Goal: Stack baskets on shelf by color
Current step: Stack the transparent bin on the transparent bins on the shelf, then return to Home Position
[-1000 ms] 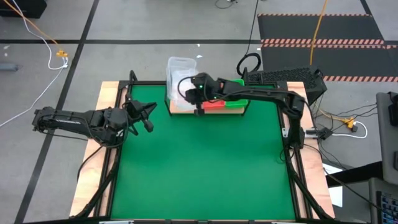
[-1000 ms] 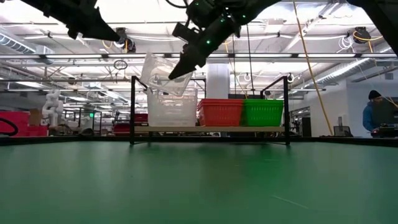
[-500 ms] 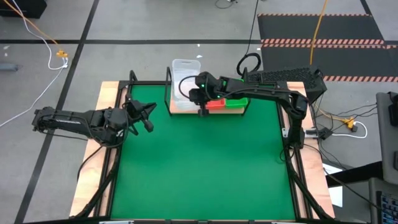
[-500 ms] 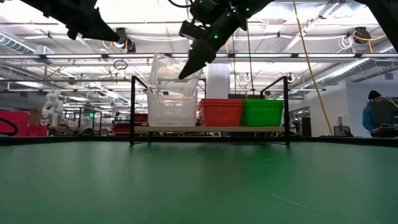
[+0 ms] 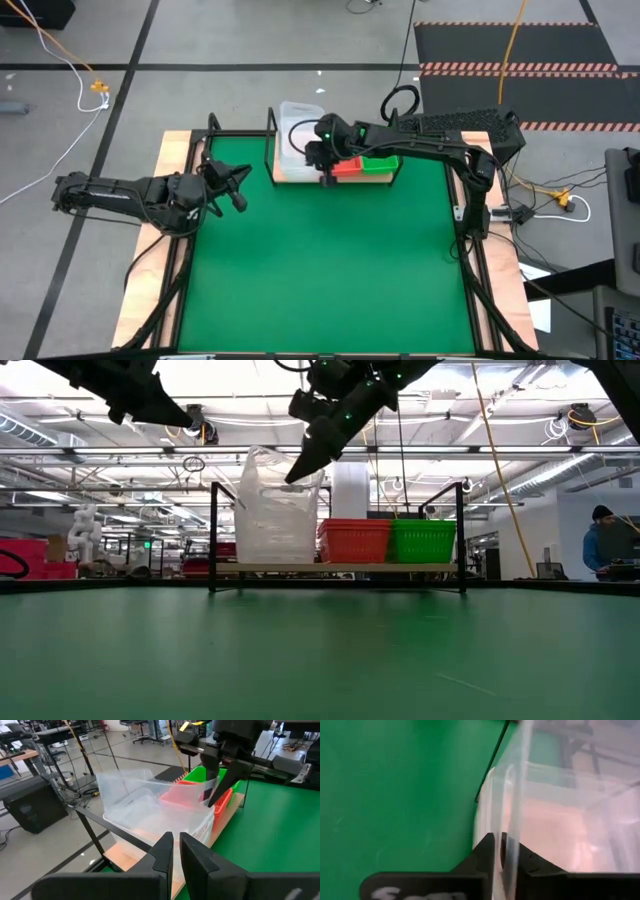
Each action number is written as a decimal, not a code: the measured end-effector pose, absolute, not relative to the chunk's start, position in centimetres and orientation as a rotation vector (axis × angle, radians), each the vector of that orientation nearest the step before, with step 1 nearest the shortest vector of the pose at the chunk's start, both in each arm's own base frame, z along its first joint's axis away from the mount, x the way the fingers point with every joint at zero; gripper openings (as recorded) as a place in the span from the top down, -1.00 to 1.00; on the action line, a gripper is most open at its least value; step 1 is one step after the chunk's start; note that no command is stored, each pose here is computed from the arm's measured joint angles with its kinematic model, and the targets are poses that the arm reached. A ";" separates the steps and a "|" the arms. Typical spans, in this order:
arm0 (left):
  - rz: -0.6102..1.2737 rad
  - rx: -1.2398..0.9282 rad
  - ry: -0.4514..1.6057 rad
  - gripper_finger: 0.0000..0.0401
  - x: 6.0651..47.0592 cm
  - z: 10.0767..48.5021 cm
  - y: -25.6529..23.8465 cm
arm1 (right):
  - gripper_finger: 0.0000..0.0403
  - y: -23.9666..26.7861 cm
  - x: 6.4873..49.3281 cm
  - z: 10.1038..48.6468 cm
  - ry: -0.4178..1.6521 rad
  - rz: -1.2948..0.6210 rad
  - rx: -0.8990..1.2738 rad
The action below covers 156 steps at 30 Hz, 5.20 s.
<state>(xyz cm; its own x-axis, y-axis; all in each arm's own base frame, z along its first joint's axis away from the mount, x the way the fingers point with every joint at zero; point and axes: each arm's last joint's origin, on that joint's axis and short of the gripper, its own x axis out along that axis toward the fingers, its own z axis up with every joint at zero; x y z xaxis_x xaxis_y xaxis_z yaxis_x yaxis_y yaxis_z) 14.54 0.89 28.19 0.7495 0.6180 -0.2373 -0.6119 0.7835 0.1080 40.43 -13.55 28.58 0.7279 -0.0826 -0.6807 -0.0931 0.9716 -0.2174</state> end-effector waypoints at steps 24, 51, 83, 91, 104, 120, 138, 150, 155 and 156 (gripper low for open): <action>0.678 0.017 0.307 0.81 14.4 27.7 0.9 | 0.36 -12.2 38.0 34.5 0.514 -0.035 -0.245; 0.289 0.032 0.105 0.81 16.0 22.8 -1.8 | 0.75 -2.1 18.0 26.6 0.142 0.159 0.003; 0.316 0.036 0.019 0.81 10.9 20.8 -0.7 | 0.95 -0.8 11.4 18.6 -0.150 0.287 -0.014; 0.330 0.014 -0.019 0.81 11.2 17.8 -0.7 | 0.95 -0.8 11.3 18.9 -0.187 0.287 -0.046; 0.351 -0.081 0.110 0.81 11.0 15.6 -0.7 | 0.95 -0.8 11.3 18.4 -0.144 0.281 -0.086; 0.307 0.070 -0.023 0.81 9.3 17.2 -1.4 | 0.95 -0.8 11.0 18.1 -0.117 0.281 -0.101; -0.097 0.059 -0.044 0.81 9.7 17.0 -0.3 | 0.95 -0.8 11.0 18.0 -0.117 0.276 -0.151; -0.083 0.074 0.030 0.81 10.1 16.4 -0.3 | 0.95 -0.8 11.0 18.0 -0.135 0.267 -0.256; -0.083 0.091 0.038 0.81 10.2 16.3 -0.3 | 0.95 -0.8 11.0 18.0 -0.135 0.266 -0.257; -0.083 0.091 0.038 0.81 10.2 16.3 -0.3 | 0.95 -0.8 11.0 18.0 -0.135 0.266 -0.257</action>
<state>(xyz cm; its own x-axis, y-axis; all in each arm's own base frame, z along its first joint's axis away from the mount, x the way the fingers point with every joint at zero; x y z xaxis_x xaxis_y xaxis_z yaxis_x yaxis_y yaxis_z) 10.15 -0.27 16.32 0.9958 -0.0815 -0.0416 0.0850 0.9924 0.0891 11.02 -0.79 18.04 0.9560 0.2766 0.0978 -0.2424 0.9325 -0.2679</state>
